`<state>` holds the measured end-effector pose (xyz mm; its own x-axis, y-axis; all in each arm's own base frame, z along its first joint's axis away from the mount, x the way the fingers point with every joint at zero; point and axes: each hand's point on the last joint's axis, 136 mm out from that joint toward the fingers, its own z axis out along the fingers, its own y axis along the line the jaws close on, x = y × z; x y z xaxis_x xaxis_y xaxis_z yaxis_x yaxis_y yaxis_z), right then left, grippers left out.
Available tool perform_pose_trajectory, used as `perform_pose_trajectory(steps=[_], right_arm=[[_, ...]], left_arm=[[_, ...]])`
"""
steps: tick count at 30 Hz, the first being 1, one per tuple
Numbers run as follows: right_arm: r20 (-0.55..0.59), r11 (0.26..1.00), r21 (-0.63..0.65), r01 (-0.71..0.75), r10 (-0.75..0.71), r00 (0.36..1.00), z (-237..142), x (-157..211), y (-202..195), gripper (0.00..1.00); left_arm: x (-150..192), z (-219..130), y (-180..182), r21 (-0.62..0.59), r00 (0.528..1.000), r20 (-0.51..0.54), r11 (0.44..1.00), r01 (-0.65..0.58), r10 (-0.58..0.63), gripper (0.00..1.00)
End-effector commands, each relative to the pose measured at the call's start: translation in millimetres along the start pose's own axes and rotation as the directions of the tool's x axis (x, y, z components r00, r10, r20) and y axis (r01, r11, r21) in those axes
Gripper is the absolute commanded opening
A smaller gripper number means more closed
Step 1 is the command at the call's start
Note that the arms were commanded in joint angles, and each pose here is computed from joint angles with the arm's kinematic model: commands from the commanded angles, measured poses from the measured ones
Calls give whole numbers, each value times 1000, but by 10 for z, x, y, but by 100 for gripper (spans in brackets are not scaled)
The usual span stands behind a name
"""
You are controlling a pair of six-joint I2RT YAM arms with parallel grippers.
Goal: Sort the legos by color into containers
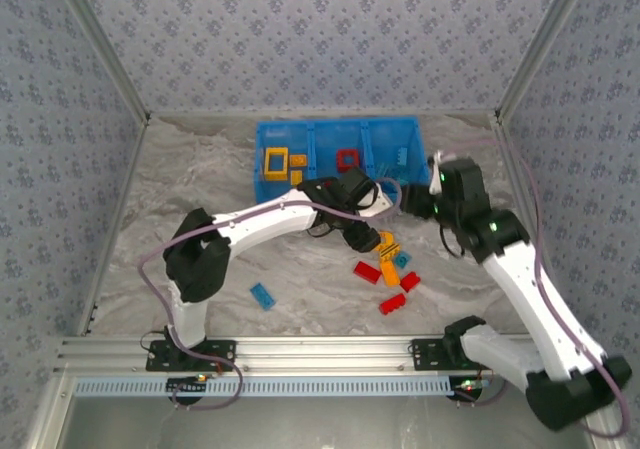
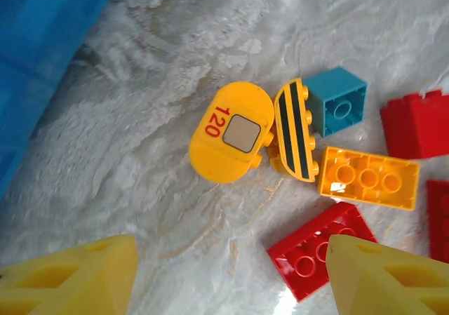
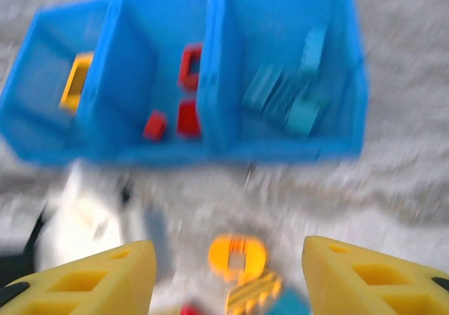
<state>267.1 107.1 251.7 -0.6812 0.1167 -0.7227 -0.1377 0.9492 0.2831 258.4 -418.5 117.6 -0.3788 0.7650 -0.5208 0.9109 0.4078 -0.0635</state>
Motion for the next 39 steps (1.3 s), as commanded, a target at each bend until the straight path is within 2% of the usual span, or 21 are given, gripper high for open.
perform_pose_trajectory(steps=[1, 5, 10, 20, 33, 36, 39], right_arm=[[-123, 976, -194, -99, 76, 989, -274, 522, 231, 62], [-136, 948, -282, -147, 113, 984, -524, 786, 282, 66], [-129, 930, -328, -164, 128, 983, -657, 821, 336, 67], [-85, 938, -316, -142, 122, 989, -854, 695, 327, 68], [-84, 947, -286, -143, 123, 989, -877, 706, 275, 68], [-85, 947, -285, -146, 127, 988, -866, 708, 270, 67], [-89, 949, -280, -147, 127, 988, -849, 725, 260, 67]], left_arm=[[-14, 115, -60, 64, 969, 19, 966, -249, 248, 72], [45, 333, -26, 57, 944, 31, 942, -331, 330, 74], [15, 510, 26, 34, 934, 45, 934, -356, 354, 77], [25, 816, 91, 23, 934, 28, 934, -356, 356, 80], [-68, 1023, 88, 12, 938, 33, 938, -345, 345, 73], [-102, 1052, 65, 25, 940, 37, 940, -340, 339, 67], [-122, 1048, 42, 31, 940, 38, 940, -340, 339, 53]])
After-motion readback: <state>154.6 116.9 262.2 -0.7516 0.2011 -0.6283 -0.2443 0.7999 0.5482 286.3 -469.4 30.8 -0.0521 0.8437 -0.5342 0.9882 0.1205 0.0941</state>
